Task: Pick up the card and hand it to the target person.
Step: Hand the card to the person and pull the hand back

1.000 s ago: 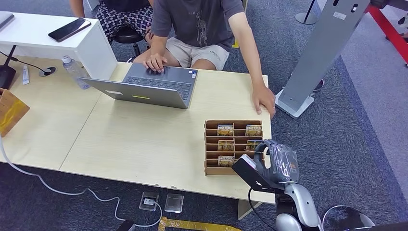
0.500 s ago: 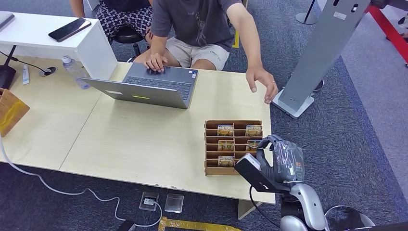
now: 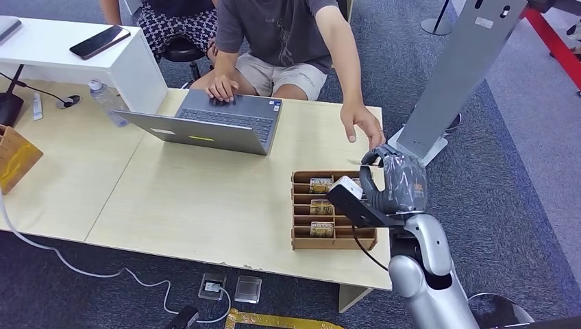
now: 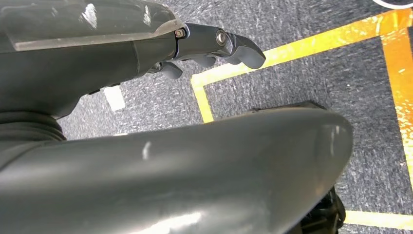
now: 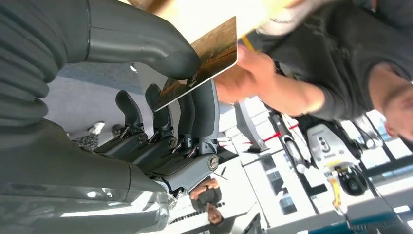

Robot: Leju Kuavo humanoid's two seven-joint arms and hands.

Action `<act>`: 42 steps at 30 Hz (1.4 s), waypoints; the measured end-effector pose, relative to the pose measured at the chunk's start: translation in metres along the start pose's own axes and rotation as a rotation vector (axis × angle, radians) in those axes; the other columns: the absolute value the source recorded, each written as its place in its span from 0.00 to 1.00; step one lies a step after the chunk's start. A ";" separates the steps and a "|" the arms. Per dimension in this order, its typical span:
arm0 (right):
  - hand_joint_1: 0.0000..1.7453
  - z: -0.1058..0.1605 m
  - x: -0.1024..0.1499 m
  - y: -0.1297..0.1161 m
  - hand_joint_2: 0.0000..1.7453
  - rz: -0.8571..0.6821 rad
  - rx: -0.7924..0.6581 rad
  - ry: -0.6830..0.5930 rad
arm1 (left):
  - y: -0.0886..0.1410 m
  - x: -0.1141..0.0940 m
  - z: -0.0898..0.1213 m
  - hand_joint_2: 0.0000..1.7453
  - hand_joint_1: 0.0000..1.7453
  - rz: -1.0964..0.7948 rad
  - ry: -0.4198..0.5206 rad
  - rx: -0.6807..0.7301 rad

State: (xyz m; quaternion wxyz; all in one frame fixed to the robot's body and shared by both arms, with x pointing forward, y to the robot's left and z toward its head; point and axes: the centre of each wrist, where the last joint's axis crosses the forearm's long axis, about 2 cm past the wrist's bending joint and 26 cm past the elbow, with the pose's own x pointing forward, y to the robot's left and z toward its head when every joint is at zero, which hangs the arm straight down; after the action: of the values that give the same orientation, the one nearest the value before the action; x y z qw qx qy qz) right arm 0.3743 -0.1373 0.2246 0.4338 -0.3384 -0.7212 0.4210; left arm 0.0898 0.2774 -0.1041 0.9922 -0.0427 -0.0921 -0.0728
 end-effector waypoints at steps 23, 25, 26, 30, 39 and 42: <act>0.78 -0.023 -0.013 0.053 1.00 0.093 0.230 0.068 | 0.000 0.003 0.000 0.00 0.00 -0.013 0.013 -0.004; 0.39 -0.024 -0.013 0.055 1.00 0.101 0.241 0.069 | 0.001 0.002 0.000 0.00 0.00 -0.016 0.014 -0.005; 0.19 -0.024 -0.013 0.055 1.00 0.103 0.241 0.069 | 0.001 0.001 0.000 0.00 0.00 -0.017 0.013 -0.006; 0.00 -0.027 -0.013 0.053 1.00 0.102 0.231 0.067 | 0.002 0.001 0.000 0.00 0.00 -0.014 0.008 -0.003; 0.00 -0.033 -0.013 0.044 1.00 0.092 0.196 0.062 | 0.002 0.001 0.000 0.00 0.00 -0.001 0.007 0.002; 0.00 -0.034 -0.014 0.042 1.00 0.091 0.187 0.062 | 0.002 0.001 0.000 0.00 0.00 0.000 0.006 0.003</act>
State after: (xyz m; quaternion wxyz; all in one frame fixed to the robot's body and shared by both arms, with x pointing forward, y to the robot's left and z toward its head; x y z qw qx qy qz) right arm 0.4162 -0.1208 0.1913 0.4663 -0.3416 -0.6488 0.4949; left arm 0.0913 0.2797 -0.1039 0.9925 -0.0412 -0.0894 -0.0730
